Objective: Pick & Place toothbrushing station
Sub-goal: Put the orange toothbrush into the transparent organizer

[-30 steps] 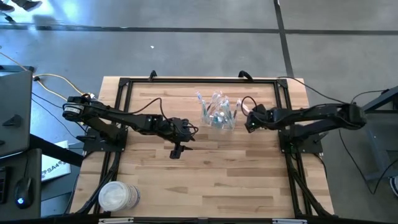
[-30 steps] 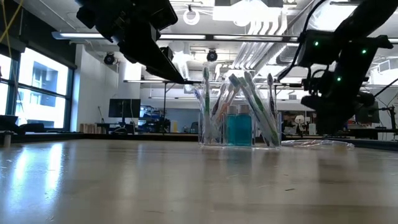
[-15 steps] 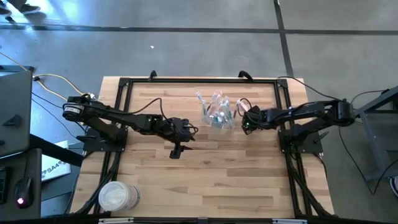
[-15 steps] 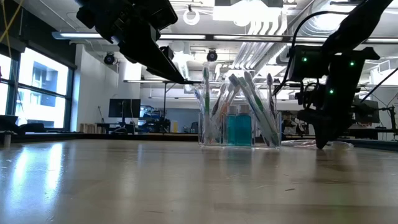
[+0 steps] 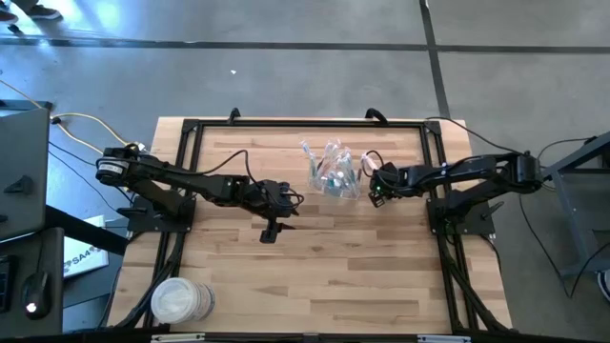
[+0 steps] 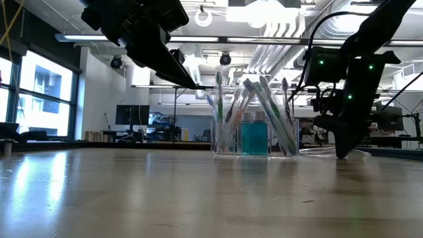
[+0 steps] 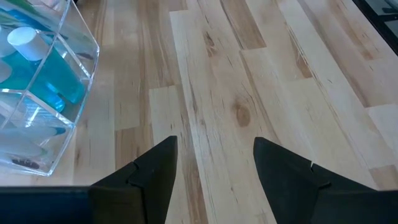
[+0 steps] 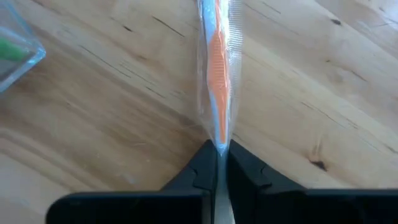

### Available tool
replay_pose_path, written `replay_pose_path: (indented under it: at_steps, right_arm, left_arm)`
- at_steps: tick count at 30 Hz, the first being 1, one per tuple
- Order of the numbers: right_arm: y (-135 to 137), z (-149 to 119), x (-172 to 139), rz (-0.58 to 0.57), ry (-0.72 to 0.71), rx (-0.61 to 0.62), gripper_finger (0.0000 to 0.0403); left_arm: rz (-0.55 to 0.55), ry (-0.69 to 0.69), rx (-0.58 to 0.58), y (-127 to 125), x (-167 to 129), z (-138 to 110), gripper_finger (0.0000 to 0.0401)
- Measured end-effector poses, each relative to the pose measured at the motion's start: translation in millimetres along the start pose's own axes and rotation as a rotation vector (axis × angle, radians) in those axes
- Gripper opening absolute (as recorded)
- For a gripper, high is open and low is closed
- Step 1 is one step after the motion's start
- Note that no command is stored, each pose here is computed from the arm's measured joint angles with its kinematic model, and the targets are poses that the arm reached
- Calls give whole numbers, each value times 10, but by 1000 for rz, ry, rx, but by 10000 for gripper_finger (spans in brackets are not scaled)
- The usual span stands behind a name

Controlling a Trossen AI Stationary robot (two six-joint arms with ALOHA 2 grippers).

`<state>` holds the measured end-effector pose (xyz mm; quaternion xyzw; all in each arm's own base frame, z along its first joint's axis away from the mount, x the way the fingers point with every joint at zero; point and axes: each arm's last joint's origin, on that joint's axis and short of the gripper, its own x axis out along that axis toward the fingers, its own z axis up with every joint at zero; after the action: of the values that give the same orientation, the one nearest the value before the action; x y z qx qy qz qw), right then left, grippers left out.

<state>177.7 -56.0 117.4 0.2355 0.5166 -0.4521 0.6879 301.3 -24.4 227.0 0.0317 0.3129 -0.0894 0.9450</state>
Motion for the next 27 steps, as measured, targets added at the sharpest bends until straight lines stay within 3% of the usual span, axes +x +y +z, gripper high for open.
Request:
replay_pose_path:
  at_steps: [14,20,27]
  right_arm:
    - [-182,-11,-214,-115,-135,37,8]
    - [-190,-34,-432,-40,-254,36,8]
    - [-204,-135,-772,54,-489,20,8]
  left_arm:
    - [-1,-2,-1,0,0,2,210]
    - [-2,-8,-33,-1,0,8,210]
    - [-2,-9,-34,-1,0,9,210]
